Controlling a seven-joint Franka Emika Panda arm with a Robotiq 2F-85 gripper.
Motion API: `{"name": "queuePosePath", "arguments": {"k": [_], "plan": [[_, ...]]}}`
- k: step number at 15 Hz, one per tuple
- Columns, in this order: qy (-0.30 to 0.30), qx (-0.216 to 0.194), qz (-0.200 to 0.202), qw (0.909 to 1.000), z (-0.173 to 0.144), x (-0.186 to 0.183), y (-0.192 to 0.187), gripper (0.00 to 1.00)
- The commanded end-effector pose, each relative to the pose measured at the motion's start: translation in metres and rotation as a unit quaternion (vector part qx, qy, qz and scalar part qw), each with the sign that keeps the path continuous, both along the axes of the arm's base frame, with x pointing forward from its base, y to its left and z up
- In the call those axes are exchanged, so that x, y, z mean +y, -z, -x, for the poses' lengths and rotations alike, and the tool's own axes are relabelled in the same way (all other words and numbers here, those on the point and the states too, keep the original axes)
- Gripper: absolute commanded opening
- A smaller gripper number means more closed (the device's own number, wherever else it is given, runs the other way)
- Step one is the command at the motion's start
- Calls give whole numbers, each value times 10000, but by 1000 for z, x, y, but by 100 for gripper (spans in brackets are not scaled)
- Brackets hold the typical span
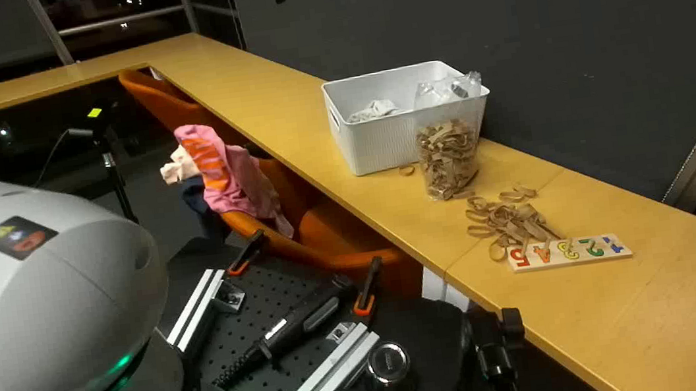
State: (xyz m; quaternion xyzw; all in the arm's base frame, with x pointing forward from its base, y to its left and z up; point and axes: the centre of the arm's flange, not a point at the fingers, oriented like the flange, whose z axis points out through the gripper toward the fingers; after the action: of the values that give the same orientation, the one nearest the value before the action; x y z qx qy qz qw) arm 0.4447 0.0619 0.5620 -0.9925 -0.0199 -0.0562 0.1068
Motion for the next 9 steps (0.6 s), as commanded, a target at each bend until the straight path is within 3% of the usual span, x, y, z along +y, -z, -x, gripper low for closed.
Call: {"name": "queuePosePath", "arguments": {"k": [1, 9], "plan": [[0, -8, -1, 10000, 0, 0, -1, 100], [171, 76, 143, 9997, 1, -11, 4, 100]]}}
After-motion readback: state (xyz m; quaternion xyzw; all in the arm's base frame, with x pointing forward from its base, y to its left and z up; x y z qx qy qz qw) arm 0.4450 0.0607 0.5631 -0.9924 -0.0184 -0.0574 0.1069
